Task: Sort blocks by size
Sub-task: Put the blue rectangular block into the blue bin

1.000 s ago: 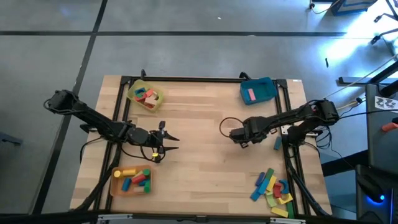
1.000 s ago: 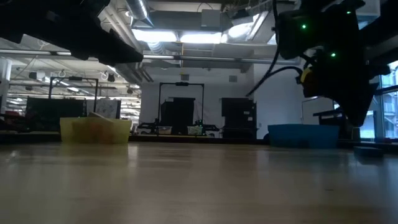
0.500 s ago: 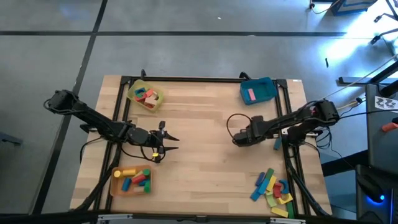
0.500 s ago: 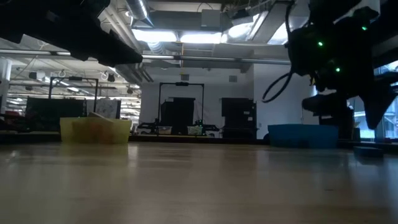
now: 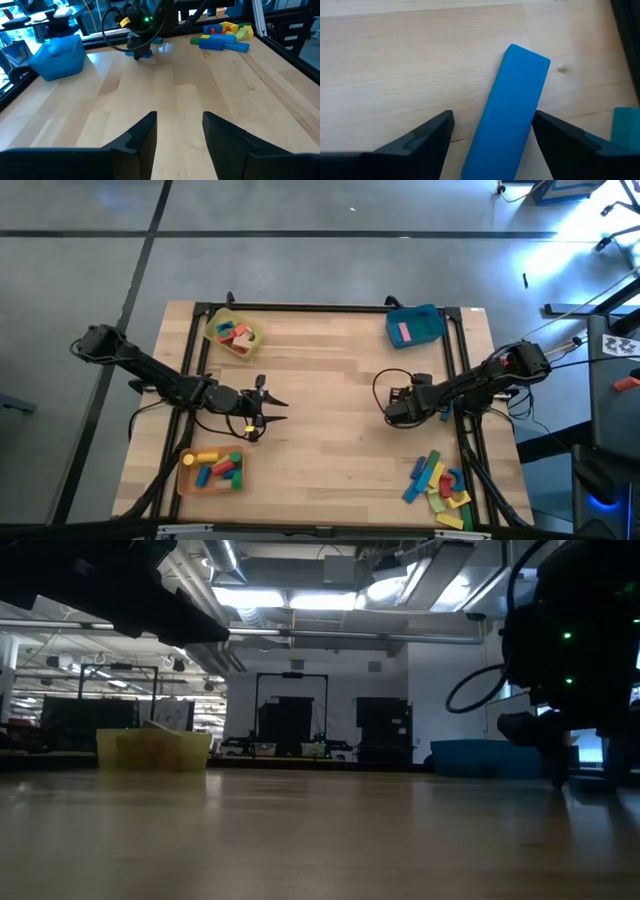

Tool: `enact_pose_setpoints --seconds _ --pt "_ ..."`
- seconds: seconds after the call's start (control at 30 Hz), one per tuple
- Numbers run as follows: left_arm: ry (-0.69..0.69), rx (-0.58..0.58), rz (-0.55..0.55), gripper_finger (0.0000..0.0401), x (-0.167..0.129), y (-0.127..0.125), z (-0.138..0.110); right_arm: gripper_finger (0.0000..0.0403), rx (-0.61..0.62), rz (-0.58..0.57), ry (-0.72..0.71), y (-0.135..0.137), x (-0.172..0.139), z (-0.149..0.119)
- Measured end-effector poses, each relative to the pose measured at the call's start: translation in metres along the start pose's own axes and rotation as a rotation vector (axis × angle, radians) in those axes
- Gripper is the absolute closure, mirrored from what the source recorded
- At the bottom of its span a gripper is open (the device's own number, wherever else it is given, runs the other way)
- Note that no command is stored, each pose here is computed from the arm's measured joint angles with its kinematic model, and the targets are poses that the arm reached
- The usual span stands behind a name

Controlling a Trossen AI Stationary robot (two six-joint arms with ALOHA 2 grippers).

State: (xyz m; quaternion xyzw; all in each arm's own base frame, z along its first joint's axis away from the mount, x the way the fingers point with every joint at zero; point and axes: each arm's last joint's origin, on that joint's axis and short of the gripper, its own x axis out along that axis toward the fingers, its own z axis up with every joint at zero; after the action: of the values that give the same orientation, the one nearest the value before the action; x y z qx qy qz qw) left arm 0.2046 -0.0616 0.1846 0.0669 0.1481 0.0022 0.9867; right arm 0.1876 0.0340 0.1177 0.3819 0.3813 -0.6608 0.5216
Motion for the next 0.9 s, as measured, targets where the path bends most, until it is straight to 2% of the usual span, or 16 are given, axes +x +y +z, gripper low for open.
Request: enact_pose_setpoints --seconds 0.2,0.53,0.7,0.9 --pt "-0.004 -0.004 0.000 0.0258 0.000 0.000 0.000 0.0158 0.024 0.025 0.003 0.001 0.000 -0.003" --pt "-0.004 -0.004 0.000 0.0258 0.000 0.000 0.000 0.0262 0.012 0.071 -0.008 0.004 0.000 -0.004" --pt "-0.004 -0.004 0.000 0.0258 0.000 0.000 0.000 0.0262 -0.015 0.116 -0.030 0.005 -0.001 -0.009" --pt "-0.004 -0.004 0.000 0.0258 0.000 0.000 0.000 0.0244 -0.023 0.137 -0.051 0.005 -0.002 -0.011"
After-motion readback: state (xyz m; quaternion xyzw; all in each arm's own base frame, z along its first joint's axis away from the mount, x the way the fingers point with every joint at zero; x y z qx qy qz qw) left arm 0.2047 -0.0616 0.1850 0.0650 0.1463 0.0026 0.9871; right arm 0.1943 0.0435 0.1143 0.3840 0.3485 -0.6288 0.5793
